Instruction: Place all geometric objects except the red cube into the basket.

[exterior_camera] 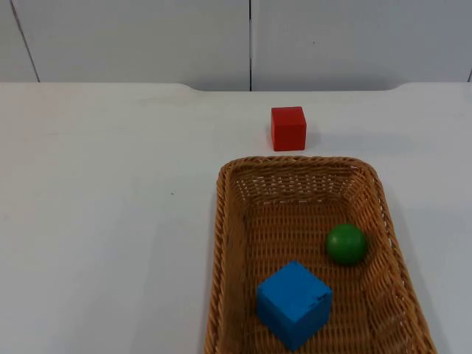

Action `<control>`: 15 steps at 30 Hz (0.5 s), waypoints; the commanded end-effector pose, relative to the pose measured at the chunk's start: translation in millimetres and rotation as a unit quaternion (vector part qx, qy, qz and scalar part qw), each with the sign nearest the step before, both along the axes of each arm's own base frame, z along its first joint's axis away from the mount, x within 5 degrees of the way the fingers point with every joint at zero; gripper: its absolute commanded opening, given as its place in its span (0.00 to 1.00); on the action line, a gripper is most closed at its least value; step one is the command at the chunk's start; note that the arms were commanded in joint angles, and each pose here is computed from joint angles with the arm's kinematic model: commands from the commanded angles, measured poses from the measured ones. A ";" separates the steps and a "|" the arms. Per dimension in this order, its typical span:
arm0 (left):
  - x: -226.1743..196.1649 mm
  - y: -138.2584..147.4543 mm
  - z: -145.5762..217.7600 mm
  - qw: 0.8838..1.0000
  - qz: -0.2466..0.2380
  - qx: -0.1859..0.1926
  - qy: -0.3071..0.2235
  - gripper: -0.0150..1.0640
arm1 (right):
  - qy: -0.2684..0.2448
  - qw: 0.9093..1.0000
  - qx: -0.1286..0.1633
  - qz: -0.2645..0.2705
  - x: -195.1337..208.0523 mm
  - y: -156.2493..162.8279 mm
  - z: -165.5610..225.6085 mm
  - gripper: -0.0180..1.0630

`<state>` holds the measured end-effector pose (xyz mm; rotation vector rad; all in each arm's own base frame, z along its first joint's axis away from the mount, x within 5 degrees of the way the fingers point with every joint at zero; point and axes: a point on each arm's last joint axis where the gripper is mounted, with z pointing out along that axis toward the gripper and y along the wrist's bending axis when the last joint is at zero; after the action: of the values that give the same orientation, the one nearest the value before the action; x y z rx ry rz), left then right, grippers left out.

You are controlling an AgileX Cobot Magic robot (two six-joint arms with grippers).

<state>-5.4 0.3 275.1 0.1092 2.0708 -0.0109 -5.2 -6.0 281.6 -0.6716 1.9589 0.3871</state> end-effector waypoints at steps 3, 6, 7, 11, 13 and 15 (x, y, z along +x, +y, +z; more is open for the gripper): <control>0.6 0.7 -0.6 1.000 0.010 -0.007 -0.004 0.99 | -0.003 1.000 -0.004 0.003 0.0 0.3 -1.4 0.83; 0.6 1.0 -0.6 1.000 0.012 -0.007 -0.004 0.99 | -0.003 1.000 -0.004 0.003 0.0 0.3 -1.4 0.83; 0.6 1.0 -0.6 1.000 0.012 -0.007 -0.004 0.99 | -0.003 1.000 -0.004 0.003 0.0 0.3 -1.4 0.83; 0.6 1.0 -0.6 1.000 0.012 -0.007 -0.004 0.99 | 0.000 1.000 0.001 0.003 -0.2 0.5 -1.4 0.83; 0.6 1.0 -0.6 1.000 0.012 -0.007 -0.004 0.99 | 0.001 1.000 0.002 0.001 -0.1 0.4 -1.4 0.83; 0.6 0.9 -0.6 1.000 0.012 -0.008 -0.004 0.99 | 0.001 1.000 0.002 0.001 -0.1 0.4 -1.4 0.83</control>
<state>-5.3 0.8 275.1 0.0892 2.0718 -0.0160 -5.2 -6.0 281.6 -0.6716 1.9589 0.3871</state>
